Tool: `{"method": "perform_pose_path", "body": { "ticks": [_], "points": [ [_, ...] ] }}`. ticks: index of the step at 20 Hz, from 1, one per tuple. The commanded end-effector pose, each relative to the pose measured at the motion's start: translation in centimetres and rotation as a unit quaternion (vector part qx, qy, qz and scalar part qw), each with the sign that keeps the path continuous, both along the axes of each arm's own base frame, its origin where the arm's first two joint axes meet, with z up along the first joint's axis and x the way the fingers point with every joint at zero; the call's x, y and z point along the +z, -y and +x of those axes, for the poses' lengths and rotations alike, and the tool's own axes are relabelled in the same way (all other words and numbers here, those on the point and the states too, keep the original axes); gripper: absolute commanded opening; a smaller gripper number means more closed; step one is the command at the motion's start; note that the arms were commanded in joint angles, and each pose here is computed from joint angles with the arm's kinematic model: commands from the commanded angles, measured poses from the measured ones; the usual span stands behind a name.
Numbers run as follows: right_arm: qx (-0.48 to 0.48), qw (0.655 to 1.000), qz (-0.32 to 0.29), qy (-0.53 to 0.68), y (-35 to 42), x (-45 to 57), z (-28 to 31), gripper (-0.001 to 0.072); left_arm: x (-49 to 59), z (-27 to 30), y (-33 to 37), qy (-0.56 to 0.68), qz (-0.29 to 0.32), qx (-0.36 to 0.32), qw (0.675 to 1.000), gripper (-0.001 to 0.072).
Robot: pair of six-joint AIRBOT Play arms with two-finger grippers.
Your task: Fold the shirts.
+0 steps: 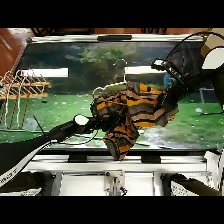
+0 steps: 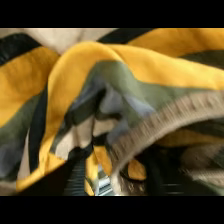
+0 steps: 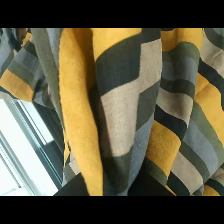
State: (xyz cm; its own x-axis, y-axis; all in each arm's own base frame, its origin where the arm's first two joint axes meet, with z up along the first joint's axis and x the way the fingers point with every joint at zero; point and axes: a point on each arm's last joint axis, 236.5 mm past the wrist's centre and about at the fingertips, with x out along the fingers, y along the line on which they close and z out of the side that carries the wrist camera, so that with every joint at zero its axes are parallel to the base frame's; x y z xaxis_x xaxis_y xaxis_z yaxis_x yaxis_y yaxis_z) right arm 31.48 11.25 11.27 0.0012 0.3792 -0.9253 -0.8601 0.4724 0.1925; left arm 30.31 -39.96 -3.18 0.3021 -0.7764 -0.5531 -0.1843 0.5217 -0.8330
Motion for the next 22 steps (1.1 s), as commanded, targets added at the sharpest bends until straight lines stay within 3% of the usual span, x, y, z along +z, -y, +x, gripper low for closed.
{"method": "perform_pose_path", "body": {
  "ticks": [1, 2, 3, 7, 12, 15, 18, 22],
  "points": [
    [0.000, 1.000, 0.000, 0.000, 0.0, 0.0, 0.0, 0.0045, -1.2, 0.5, 0.7, -0.013, 0.001, 0.007, 1.000, 0.0214],
    [0.000, 1.000, 0.000, 0.000, 0.0, 0.0, 0.0, 0.0045, -1.4, 0.5, 0.7, -0.016, 0.002, 0.008, 1.000, 0.0065],
    [-0.001, 1.000, 0.000, 0.000, 0.0, 0.0, 0.0, 0.0045, -1.4, 0.7, 0.5, -0.016, 0.002, 0.010, 1.000, 0.0048],
    [-0.004, 1.000, 0.001, 0.010, 0.0, 0.7, -0.2, 0.0044, 2.0, 3.4, -2.5, 0.047, 0.002, -0.008, 0.999, 0.0046],
    [-0.008, 0.997, 0.039, 0.073, -1.4, 3.7, 0.3, 0.0044, 5.3, 7.6, -12.9, 0.069, 0.016, -0.003, 0.997, 0.0046],
    [-0.007, 0.996, 0.047, 0.082, -1.7, 4.5, -0.1, 0.0043, 6.7, 9.6, -18.1, 0.080, 0.022, 0.036, 0.996, 0.0046],
    [0.009, 0.992, 0.103, 0.078, -4.1, 5.8, -0.7, 0.0043, 7.4, 10.1, -20.4, 0.077, 0.015, 0.051, 0.996, 0.0046],
    [0.012, 0.992, 0.099, 0.073, -3.9, 5.7, -1.0, 0.0043, 8.7, 11.3, -21.7, 0.092, 0.015, 0.068, 0.993, 0.0046]
  ]
}}
